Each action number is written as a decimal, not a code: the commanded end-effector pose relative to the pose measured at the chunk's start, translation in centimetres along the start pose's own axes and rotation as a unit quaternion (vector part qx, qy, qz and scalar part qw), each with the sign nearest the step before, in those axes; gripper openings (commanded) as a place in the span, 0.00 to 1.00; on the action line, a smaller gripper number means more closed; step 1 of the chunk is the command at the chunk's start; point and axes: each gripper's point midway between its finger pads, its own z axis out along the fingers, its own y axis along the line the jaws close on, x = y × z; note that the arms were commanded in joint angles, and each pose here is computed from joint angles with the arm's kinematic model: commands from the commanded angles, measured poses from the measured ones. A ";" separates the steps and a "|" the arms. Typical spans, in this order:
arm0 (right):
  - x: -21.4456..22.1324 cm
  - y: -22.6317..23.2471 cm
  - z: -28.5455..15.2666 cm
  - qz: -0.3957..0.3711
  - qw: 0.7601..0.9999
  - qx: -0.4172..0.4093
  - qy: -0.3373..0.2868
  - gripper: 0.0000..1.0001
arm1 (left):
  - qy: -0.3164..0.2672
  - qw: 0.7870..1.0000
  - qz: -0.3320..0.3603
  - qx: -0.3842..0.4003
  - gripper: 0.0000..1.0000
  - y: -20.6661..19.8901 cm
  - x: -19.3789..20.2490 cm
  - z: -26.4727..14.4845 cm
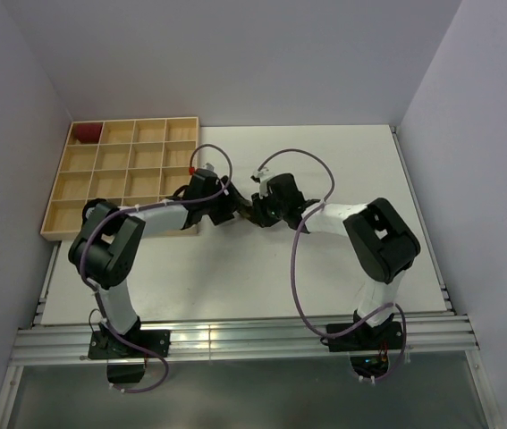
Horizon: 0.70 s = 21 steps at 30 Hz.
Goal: Roll the socks
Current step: Roll the sock at the center of the board.
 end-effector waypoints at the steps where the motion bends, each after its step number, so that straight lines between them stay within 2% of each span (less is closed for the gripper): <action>1: 4.8 0.2 -0.4 0.060 0.992 -0.026 0.105 0.00 | -0.066 0.996 -0.023 0.047 0.75 -2.6 -2.8 -3.1; 5: 5.7 1.2 0.2 0.094 0.984 -0.069 0.138 0.00 | -0.126 0.986 -0.051 0.100 0.76 -3.7 -3.8 -6.1; 8: 6.3 1.6 0.5 0.132 0.973 -0.096 0.161 0.00 | -0.146 0.981 -0.054 0.116 0.77 -3.7 -2.7 -7.4; 13: 6.6 3.1 0.3 0.176 0.956 -0.144 0.186 0.00 | -0.125 0.986 -0.057 0.092 0.76 -1.9 0.4 -5.9; 21: 7.8 3.9 0.9 0.259 0.921 -0.184 0.225 0.00 | -0.137 0.986 -0.078 0.052 0.72 1.5 1.3 -4.0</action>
